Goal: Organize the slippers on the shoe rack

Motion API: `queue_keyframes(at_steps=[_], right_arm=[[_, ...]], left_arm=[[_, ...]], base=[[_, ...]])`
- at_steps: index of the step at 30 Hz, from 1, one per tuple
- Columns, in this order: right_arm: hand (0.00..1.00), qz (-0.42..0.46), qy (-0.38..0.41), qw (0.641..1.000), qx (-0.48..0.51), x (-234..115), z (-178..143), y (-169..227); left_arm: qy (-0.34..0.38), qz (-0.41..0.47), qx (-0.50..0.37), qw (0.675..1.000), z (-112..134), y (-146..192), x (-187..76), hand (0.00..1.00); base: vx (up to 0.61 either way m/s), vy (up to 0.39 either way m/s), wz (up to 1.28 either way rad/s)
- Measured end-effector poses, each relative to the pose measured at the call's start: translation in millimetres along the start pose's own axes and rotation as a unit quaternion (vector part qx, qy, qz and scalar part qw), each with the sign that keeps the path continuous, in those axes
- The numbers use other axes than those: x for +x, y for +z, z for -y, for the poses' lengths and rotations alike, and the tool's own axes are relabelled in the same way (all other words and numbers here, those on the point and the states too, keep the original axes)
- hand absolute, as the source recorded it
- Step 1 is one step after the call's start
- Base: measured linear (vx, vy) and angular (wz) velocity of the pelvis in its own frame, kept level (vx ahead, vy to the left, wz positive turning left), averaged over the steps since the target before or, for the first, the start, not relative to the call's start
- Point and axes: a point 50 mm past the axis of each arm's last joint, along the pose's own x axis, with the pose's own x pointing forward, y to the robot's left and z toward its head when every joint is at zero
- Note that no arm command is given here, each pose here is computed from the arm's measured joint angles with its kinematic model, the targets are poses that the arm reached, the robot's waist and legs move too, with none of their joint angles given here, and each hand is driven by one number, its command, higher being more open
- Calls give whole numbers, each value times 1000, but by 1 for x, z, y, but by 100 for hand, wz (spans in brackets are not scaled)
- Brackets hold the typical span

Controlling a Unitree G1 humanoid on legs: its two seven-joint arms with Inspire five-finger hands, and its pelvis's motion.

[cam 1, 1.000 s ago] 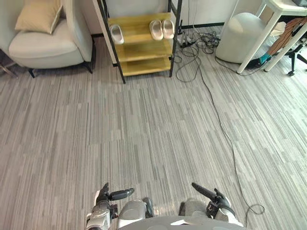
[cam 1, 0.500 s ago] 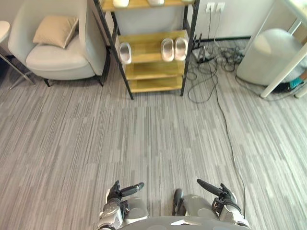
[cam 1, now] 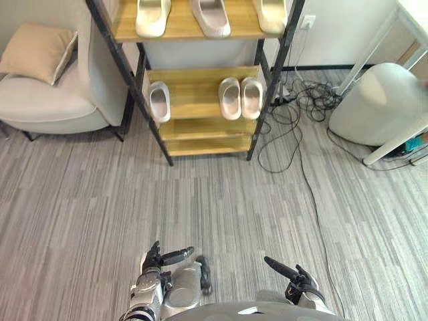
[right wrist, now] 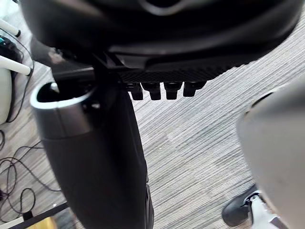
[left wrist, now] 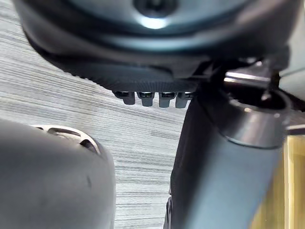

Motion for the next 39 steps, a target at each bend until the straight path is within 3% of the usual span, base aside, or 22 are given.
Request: queue_keyframes(at_steps=[7, 9, 12, 19, 30, 39], right_arm=[[100, 44, 11, 999, -11, 1, 0, 21], [100, 37, 11, 999, -12, 1, 0, 15], [100, 34, 4, 999, -3, 2, 4, 16], [100, 24, -15, 1000, 11, -3, 18, 2], [100, -8, 4, 1000, 4, -2, -1, -9], [100, 0, 9, 1000, -14, -1, 1, -4]], left_arm=[[-4, -28, 11, 1000, 4, -16, -4, 100], [-1, -32, 12, 999, 1, -18, -4, 100], [-17, -39, 1, 999, 15, -22, -6, 100], [-4, -13, -33, 999, 13, -13, -7, 100], [-5, 10, 11, 1000, 2, 6, 1, 100], [-10, -14, 51, 999, -1, -9, -1, 100]], base=[[472, -93, 22], [351, -171, 52], [460, -299, 29], [309, -181, 40], [276, 197, -9], [94, 148, -26]])
